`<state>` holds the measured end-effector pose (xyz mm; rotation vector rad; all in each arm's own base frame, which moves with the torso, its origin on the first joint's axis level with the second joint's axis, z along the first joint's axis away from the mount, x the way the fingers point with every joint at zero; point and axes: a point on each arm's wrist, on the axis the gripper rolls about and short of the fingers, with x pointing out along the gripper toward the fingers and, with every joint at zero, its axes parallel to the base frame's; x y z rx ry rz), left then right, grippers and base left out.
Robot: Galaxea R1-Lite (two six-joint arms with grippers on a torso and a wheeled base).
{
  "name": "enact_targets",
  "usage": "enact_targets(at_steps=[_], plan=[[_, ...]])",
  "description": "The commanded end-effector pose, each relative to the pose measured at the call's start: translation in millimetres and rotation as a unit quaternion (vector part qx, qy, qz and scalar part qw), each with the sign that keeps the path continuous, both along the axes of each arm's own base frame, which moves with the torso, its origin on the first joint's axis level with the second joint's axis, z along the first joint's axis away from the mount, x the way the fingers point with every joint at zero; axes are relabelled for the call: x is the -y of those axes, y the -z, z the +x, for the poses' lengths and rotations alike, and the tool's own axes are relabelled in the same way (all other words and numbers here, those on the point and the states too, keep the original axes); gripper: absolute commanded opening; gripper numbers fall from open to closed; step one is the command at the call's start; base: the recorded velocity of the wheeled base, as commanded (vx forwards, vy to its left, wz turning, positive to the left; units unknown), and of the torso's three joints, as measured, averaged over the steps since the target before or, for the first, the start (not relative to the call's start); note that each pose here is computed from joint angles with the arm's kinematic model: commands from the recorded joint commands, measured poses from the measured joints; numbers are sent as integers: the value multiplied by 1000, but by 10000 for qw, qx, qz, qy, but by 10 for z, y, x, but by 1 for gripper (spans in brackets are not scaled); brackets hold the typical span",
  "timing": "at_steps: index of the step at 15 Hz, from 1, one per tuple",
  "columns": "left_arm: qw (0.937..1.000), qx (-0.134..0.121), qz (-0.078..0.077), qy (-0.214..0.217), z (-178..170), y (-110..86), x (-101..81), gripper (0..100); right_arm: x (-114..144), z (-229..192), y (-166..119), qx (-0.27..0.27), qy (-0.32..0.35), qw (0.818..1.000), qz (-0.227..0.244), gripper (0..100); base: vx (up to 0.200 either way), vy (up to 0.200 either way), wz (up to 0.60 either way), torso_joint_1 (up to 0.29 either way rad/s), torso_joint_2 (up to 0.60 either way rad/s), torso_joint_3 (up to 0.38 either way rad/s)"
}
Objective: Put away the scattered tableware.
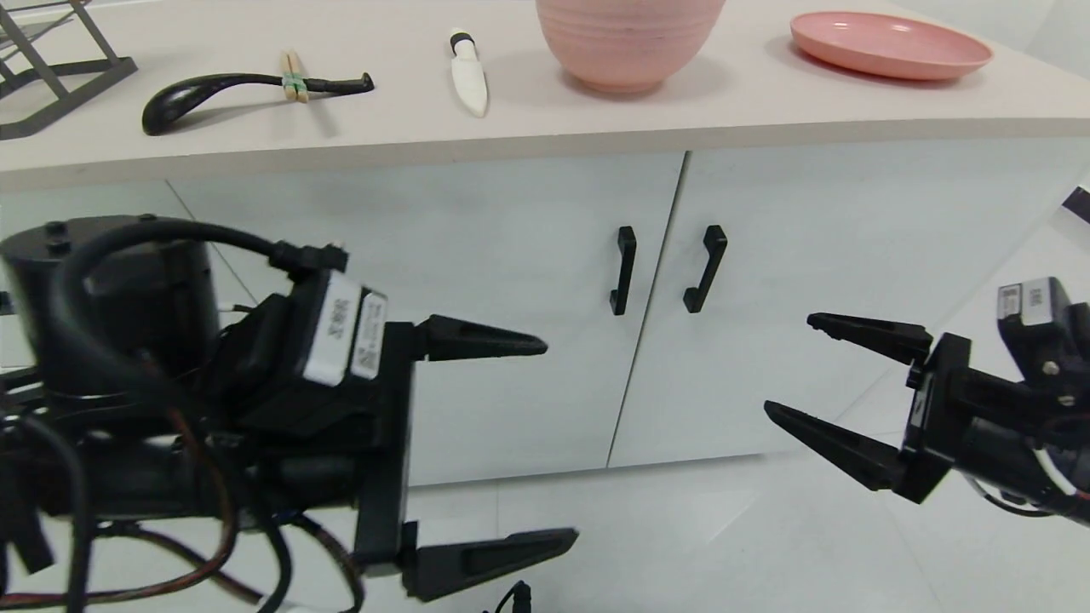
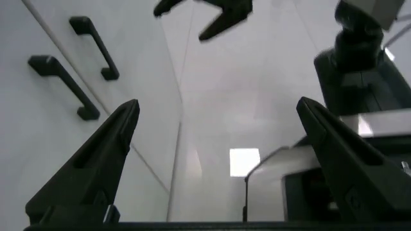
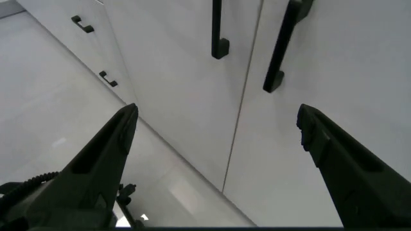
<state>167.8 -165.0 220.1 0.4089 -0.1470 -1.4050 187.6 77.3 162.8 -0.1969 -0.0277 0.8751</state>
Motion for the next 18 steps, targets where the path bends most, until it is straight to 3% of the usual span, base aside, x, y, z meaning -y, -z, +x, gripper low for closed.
enact_targets(at_steps=[1, 2, 5, 6, 8, 13, 16, 18], plan=[[9988, -466, 161, 46, 193, 207, 240, 100, -124, 252, 142, -167, -221, 9996, -59, 100, 0, 0, 0, 0, 0, 0], [9986, -500, 144, 46, 188, 199, 242, 100, -140, 278, 133, -110, -282, 9995, -35, 100, 0, 0, 0, 0, 0, 0], [9994, -236, -221, 113, 159, 10, 238, 100, -286, 335, -13, 278, -756, 9967, 117, 100, 0, 0, 0, 0, 0, 0], [9985, -351, -421, 82, 135, -43, 210, 100, -276, 350, -39, 330, -718, 9968, 133, 100, 0, 0, 0, 0, 0, 0], [9972, -464, -583, 77, 85, -59, 170, 100, -232, 345, -24, 316, -604, 9976, 117, 100, 0, 0, 0, 0, 0, 0], [9972, -381, -595, 231, -26, -65, 270, 100, -243, 491, -14, 336, -436, 9984, 98, 100, 0, 0, 0, 0, 0, 0], [9978, 54, -628, -218, -55, -84, 330, 100, -281, 619, -26, 416, -421, 9982, 83, 100, 0, 0, 0, 0, 0, 0], [9976, 43, -616, -303, -46, -78, 323, 100, -310, 709, -2, 401, -414, 9983, 78, 100, 0, 0, 0, 0, 0, 0]])
